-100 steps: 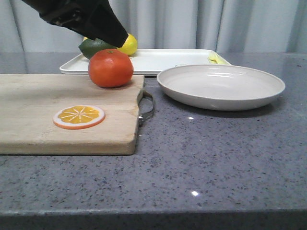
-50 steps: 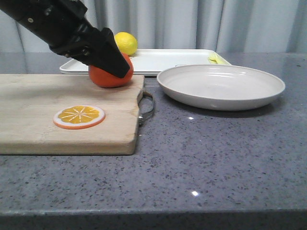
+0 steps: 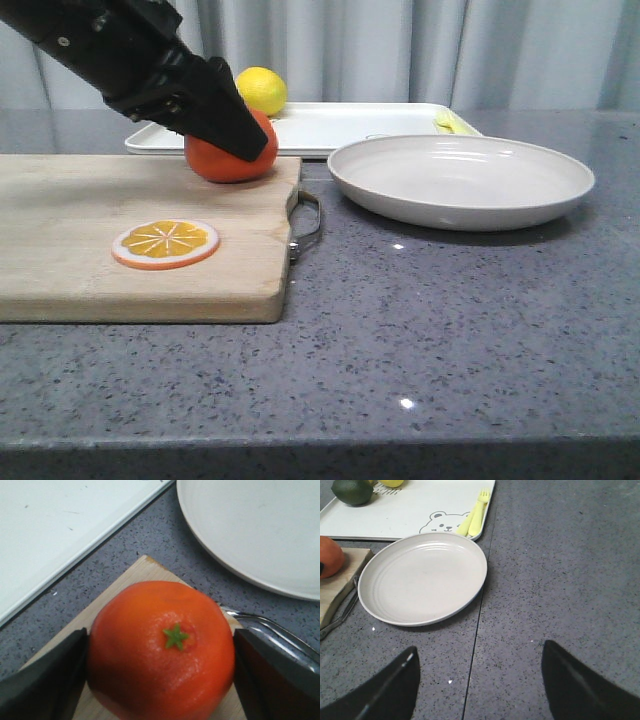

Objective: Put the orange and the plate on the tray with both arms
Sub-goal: 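Carry the orange with the left gripper onto the white plate and release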

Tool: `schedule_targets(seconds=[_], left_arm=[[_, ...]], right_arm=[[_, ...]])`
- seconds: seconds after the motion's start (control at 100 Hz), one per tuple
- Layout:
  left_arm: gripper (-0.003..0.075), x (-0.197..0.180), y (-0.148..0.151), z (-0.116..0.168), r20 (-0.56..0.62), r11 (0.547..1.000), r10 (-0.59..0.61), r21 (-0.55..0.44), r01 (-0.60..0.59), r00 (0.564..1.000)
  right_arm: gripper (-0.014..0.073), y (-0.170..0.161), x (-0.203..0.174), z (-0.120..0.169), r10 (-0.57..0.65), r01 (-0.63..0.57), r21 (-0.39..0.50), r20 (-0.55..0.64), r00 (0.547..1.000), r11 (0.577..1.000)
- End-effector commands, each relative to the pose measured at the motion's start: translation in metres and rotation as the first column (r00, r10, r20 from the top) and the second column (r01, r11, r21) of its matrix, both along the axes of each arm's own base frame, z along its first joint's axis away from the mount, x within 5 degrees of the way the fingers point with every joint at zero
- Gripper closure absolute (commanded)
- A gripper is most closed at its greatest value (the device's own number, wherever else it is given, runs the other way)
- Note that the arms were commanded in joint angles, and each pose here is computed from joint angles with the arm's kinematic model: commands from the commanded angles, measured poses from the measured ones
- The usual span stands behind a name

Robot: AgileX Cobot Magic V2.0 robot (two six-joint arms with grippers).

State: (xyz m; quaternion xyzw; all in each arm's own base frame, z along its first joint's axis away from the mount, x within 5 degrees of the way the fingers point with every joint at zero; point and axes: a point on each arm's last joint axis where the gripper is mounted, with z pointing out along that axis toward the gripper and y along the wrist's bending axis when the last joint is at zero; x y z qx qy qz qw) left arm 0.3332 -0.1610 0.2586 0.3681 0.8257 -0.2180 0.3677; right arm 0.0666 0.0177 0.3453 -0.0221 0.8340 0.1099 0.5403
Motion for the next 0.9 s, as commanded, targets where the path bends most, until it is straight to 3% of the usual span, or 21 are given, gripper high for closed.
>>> schedule_targets(seconds=[0.0,0.27,0.58,0.7,0.89], left_arm=[[0.0438,-0.006,-0.005,0.032,0.044,0.996,0.004,-0.091,0.000,0.999],[0.0438,-0.017,-0.024,0.050,0.069,0.988,-0.053,-0.142,0.063,0.996],[0.0438,-0.027,-0.070,0.095,0.252,0.973,-0.107,-0.173,0.154,0.962],[0.0438,-0.023,-0.086,0.091,0.264,0.972,-0.112,-0.171,0.161,0.958],[0.0438,-0.011,-0.112,0.063,0.185,0.970,-0.141,-0.172,0.173,0.973]], right_arm=[[0.0073,-0.001,0.004,0.016,-0.020,0.019,0.014,0.092,0.996,1.000],[0.0073,-0.001,0.004,0.016,-0.022,0.021,0.009,0.093,0.995,1.000],[0.0073,-0.001,0.004,0.016,-0.022,0.021,0.008,0.092,0.995,1.000],[0.0073,-0.001,0.004,0.016,-0.022,0.021,0.008,0.092,0.995,1.000],[0.0073,-0.001,0.004,0.016,-0.022,0.021,0.008,0.092,0.995,1.000]])
